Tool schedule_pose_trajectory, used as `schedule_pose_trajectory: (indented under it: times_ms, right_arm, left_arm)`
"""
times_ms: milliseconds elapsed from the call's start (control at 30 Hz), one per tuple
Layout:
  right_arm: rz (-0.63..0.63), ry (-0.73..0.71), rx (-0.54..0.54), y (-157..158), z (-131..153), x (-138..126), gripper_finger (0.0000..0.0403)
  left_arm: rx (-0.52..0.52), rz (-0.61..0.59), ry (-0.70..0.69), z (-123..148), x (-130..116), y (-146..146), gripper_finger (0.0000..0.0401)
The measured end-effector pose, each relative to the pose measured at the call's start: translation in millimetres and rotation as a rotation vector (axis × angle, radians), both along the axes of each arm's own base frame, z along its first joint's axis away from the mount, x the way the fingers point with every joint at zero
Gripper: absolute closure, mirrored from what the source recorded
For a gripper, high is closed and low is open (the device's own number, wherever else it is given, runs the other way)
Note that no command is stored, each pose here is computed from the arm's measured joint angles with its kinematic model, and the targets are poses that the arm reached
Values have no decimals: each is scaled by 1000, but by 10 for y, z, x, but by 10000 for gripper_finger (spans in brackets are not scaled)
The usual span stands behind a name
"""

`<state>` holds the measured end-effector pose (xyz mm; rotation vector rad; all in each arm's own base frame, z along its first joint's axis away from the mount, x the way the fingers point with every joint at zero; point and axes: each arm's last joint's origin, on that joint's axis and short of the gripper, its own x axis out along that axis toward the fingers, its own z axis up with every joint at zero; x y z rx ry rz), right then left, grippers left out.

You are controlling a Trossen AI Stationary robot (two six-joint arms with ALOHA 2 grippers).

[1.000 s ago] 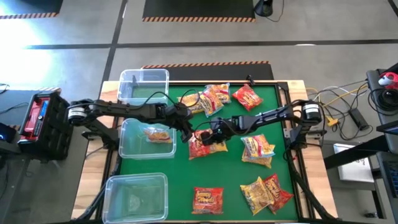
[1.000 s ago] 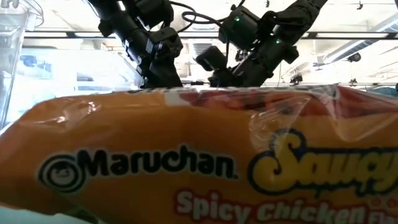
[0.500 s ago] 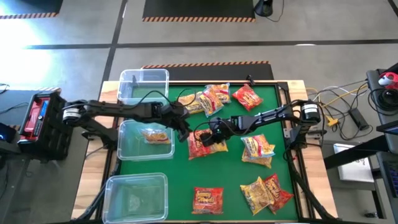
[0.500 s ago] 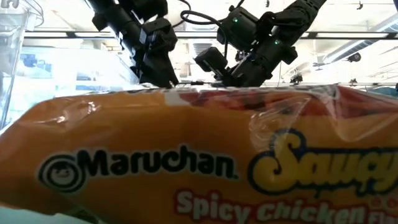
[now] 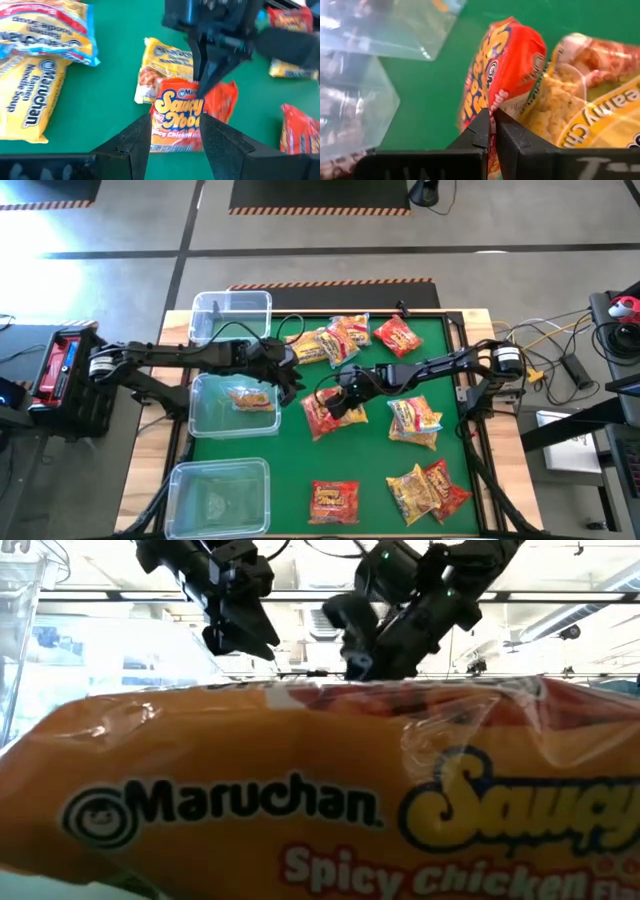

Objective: Sort Maruchan noodles
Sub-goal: Put the middle left orange noodle pack into the top transparent bin

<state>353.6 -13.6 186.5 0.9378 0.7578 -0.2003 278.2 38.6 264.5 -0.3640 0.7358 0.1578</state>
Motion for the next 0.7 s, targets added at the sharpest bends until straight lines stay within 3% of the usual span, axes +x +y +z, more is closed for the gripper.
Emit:
schedule_pose_trajectory:
  times_ms: [400,700]
  right_arm:
    - [189,9,-165,21,99,-116,395]
    - [357,-38,-305,47,98,-112,395]
  left_arm:
    - [-11,-175,4,-56,41,-34,222]
    - [20,-197,-27,-181,214,-8,193]
